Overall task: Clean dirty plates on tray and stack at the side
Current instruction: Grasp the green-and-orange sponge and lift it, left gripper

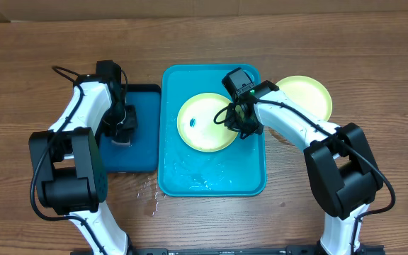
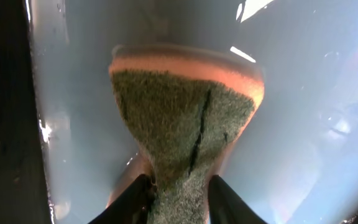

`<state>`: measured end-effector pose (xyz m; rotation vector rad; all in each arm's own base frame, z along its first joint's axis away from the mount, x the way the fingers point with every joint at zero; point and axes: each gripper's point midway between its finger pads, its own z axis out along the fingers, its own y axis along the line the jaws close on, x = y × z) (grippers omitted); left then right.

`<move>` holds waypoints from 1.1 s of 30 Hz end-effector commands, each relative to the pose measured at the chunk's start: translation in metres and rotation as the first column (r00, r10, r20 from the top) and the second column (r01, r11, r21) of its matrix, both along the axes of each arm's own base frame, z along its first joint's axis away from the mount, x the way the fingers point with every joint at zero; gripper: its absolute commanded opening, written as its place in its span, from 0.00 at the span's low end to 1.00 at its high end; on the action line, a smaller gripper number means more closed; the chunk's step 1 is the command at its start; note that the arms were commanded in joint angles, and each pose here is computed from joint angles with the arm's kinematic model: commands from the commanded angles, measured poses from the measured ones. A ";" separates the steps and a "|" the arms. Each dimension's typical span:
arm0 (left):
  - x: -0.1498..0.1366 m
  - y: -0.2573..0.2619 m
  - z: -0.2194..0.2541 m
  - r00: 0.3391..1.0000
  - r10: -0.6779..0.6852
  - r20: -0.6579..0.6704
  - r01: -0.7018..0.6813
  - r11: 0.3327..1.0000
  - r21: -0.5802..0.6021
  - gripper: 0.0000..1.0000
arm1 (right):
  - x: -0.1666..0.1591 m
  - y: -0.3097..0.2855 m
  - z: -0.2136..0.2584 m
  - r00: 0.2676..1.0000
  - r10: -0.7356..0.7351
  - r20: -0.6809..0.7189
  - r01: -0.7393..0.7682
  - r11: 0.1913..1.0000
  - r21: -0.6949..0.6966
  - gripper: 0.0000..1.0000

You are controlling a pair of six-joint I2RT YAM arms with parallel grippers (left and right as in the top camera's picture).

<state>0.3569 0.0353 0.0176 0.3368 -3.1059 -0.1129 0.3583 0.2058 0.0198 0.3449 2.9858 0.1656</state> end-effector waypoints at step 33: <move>0.010 -0.039 0.058 0.984 -0.110 0.143 0.132 0.979 -0.156 0.04 | -0.002 -0.004 -0.001 1.000 -0.009 -0.012 0.009 1.000 -0.006 0.04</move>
